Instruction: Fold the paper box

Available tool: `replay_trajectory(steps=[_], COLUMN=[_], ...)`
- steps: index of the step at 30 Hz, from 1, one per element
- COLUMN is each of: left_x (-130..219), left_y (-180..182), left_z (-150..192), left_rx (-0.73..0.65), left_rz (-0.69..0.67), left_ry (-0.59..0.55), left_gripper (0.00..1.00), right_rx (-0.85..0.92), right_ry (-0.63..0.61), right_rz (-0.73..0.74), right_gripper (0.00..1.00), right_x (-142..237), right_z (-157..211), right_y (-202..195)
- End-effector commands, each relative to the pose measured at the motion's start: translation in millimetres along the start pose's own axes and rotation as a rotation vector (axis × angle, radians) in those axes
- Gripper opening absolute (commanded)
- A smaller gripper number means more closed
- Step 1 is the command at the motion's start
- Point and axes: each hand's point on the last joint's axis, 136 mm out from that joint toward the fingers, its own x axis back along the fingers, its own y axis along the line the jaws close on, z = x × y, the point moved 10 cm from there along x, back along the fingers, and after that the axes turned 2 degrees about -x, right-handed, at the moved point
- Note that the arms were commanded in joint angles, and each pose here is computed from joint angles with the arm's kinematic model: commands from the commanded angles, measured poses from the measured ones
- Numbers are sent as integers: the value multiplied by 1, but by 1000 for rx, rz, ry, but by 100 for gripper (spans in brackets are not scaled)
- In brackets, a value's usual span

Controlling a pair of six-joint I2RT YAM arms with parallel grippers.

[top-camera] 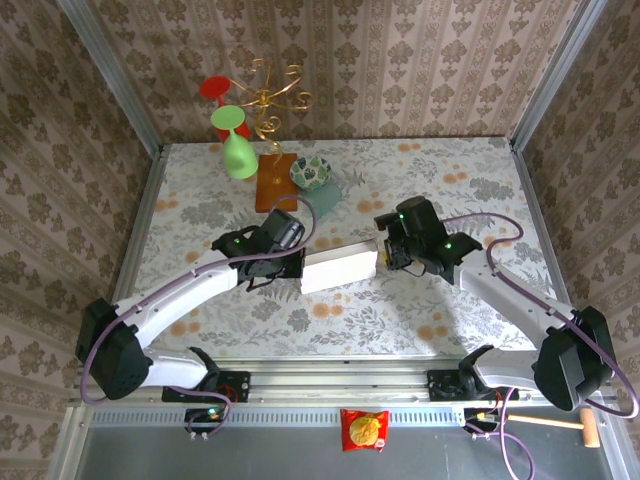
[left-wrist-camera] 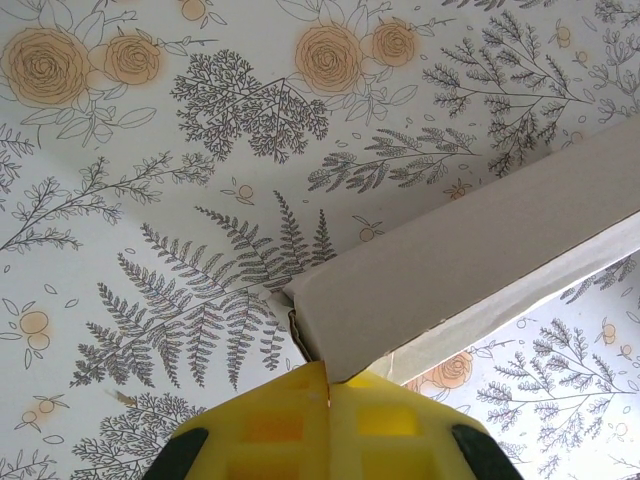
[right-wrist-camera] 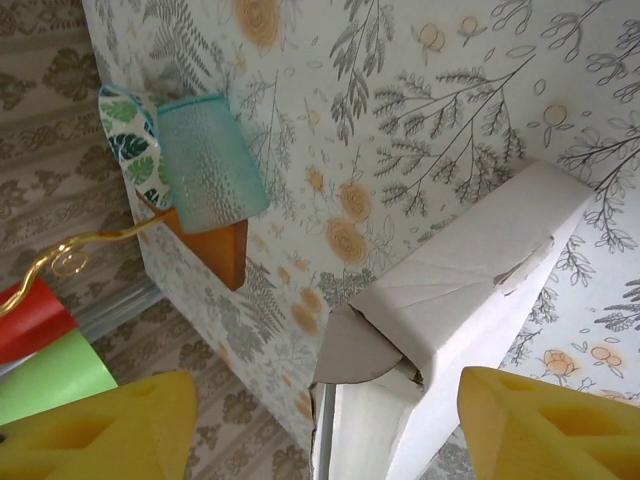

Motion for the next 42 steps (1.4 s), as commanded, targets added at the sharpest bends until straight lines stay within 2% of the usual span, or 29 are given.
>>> replay_trajectory(steps=[1,27,29,36,42], left_x=[-7,-2,-1,16,47], left_y=[2,-3,-5,-11,-13], left_z=[13,13,13,12,5], left_rx=[-32,-44,-45,-42,48], left_rz=[-43,-27,-19,29,125], left_ry=[98,98,101,77,3], left_gripper=[0,0,3,27,39], right_rx=[0,-20,-20,-20,-24], right_ry=[46,32,31,24,19], right_rz=[-7,62,69,99,106], right_gripper=[67,27,26,23,22], right_x=[-9,-17,-17,-16,-17], right_z=[1,-7,-8,-10,-11], right_y=[-3,-40,-43,-54,-56])
